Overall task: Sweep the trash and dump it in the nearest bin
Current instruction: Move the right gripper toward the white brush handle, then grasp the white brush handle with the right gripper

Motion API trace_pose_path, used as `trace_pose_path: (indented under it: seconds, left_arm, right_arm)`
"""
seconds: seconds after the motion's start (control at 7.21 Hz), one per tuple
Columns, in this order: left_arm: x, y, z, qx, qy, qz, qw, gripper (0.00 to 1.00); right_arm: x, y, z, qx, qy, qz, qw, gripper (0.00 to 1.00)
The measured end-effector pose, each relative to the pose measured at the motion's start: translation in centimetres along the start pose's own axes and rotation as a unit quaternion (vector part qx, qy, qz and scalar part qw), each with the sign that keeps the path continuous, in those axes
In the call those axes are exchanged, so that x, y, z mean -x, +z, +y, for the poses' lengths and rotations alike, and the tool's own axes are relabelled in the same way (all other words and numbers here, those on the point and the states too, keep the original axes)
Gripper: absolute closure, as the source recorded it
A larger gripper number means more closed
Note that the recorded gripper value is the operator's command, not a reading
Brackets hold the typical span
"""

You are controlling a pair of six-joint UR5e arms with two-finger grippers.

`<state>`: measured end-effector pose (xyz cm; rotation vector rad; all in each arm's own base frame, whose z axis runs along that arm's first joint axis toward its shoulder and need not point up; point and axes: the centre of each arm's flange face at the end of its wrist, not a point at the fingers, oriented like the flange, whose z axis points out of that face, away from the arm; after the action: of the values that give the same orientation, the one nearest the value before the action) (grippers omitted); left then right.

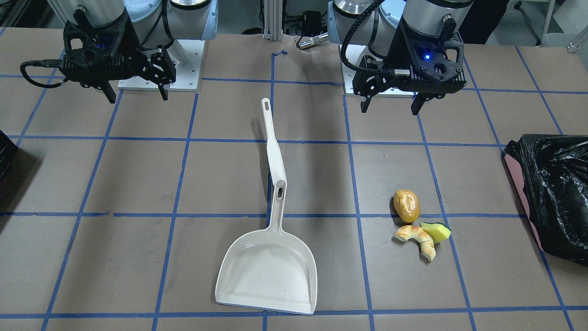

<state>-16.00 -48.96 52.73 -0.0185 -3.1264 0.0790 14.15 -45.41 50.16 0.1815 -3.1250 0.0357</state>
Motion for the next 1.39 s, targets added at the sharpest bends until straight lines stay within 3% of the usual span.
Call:
trace_pose_path:
  seconds: [0.42,0.83,1.39]
  left_arm:
    - [0.0,0.0,-0.1,-0.001,0.001,0.000,1.0000,0.00]
    - [0.2,-0.2,-0.1,-0.004,0.000,0.001,1.0000,0.00]
    - [0.4,-0.4,0.0,-0.006,-0.001,-0.009,0.9999,0.00]
  right_arm:
    - [5.8,2.2,1.1,0.020,-0.045,-0.008,0.9988,0.00]
    - [11.3,6.7,3.9,0.043,-0.095,-0.026,0.9942,0.00]
    - [18.1,15.3,9.0,0.030,-0.114,-0.026,0.9927,0.00]
